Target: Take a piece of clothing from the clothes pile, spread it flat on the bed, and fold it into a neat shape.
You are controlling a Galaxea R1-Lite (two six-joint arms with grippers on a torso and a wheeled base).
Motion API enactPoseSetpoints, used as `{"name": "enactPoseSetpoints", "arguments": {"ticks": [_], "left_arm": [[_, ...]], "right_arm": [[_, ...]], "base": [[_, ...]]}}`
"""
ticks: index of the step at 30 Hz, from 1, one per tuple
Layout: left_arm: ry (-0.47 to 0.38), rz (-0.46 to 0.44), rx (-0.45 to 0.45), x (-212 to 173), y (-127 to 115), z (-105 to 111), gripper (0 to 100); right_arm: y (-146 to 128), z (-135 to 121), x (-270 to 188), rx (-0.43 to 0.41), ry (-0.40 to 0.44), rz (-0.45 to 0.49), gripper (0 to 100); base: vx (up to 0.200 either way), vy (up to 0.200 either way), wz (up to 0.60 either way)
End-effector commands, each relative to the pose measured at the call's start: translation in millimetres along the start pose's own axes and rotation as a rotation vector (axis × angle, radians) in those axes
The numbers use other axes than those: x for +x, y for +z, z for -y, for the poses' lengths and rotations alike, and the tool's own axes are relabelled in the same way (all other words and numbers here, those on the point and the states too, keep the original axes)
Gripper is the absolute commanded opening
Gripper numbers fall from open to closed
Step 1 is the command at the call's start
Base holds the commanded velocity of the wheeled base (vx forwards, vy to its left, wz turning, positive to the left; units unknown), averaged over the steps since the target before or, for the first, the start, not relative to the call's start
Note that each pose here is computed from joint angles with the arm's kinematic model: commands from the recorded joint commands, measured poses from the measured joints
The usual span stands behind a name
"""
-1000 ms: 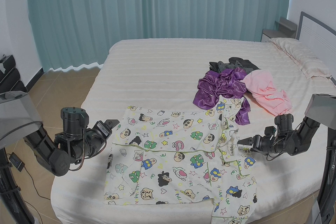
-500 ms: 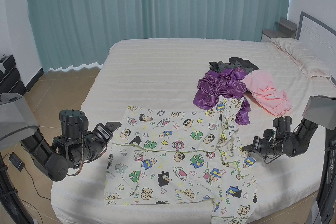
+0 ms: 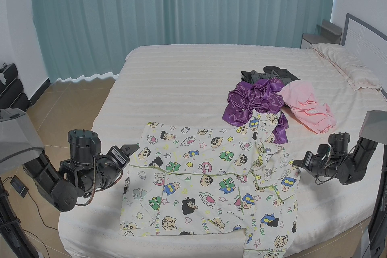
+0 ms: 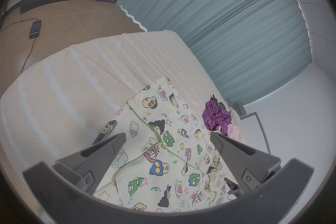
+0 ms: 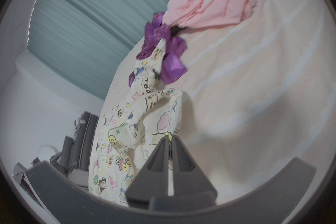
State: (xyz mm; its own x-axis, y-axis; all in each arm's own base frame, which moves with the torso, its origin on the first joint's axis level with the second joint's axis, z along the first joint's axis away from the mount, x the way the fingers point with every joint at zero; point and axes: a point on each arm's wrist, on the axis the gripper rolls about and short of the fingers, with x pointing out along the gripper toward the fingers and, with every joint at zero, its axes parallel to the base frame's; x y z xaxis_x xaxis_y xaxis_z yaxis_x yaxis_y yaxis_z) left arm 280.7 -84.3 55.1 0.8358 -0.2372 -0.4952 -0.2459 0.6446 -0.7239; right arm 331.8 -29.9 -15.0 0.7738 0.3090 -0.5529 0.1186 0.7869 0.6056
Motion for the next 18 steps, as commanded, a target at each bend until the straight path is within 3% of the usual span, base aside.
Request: {"name": "enactPoseSetpoints", "arguments": {"ticks": [1, 12, 18], "left_arm": [[0.030, -0.025, 0.003, 1, -6, -7, 100], [0.051, -0.049, 0.009, 0, -13, -12, 100], [0.053, -0.054, 0.010, 0, -14, -13, 100]], "right_arm": [[2, 18, -19, 0.038, -0.083, 0.053, 0], [-16, 31, -33, 0.025, -0.213, 0.033, 0], [-11, 34, -33, 0.029, -0.238, 0.064, 0]], "base": [[0.000, 0.000, 0.00], [0.000, 0.000, 0.00], [0.000, 0.000, 0.00]]}}
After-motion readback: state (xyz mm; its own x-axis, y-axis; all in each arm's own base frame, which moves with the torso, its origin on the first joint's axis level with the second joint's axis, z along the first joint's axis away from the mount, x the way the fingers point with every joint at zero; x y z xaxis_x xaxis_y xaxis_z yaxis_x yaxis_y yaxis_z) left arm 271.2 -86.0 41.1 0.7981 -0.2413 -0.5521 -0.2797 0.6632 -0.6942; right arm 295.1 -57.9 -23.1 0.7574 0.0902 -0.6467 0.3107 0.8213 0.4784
